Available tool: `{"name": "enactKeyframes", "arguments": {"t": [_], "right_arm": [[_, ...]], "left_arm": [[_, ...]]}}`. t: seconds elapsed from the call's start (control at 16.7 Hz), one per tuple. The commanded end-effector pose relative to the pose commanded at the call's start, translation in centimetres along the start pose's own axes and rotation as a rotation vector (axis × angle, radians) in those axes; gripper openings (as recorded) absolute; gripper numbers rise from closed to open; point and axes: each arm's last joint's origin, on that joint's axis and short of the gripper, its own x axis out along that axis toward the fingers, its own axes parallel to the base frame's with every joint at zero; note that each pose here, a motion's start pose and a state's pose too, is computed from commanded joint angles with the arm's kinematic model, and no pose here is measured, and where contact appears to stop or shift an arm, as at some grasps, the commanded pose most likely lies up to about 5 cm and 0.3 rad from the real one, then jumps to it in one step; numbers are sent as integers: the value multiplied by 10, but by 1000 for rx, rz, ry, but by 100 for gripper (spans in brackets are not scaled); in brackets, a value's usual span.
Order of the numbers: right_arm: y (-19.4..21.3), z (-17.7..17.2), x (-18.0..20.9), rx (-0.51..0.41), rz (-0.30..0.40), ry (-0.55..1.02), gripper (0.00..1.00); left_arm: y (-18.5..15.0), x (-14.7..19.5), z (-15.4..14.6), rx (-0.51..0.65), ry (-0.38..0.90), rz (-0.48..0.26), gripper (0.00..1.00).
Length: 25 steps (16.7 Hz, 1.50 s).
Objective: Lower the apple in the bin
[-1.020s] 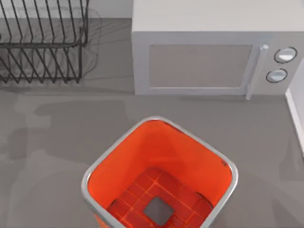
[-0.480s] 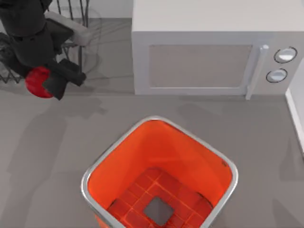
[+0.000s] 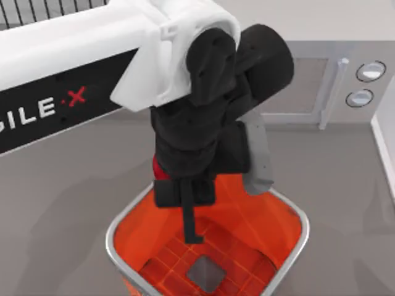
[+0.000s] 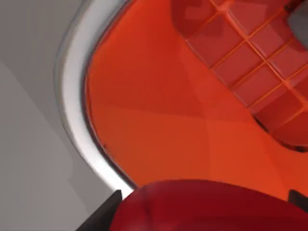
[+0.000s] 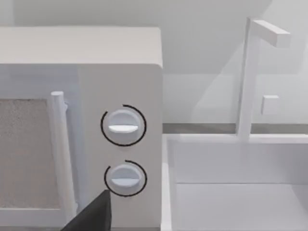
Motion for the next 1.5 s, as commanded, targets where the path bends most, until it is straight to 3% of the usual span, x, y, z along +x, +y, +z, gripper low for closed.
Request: {"name": "enactKeyframes", "arguments": {"t": [0.24,0.6,1.08,1.38,1.5], "right_arm": [[0,0,0,0,0,0,100],[0,0,0,0,0,0,100],[0,0,0,0,0,0,100],[0,0,0,0,0,0,100],[0,0,0,0,0,0,100]], "left_arm": [[-39,-6,12,167,-11,25,0],[-37,-6,10,173,-2,39,0],[-38,58,12,173,-13,27,0],[-39,63,12,173,-11,25,0],[-39,63,12,173,-11,25,15]]}}
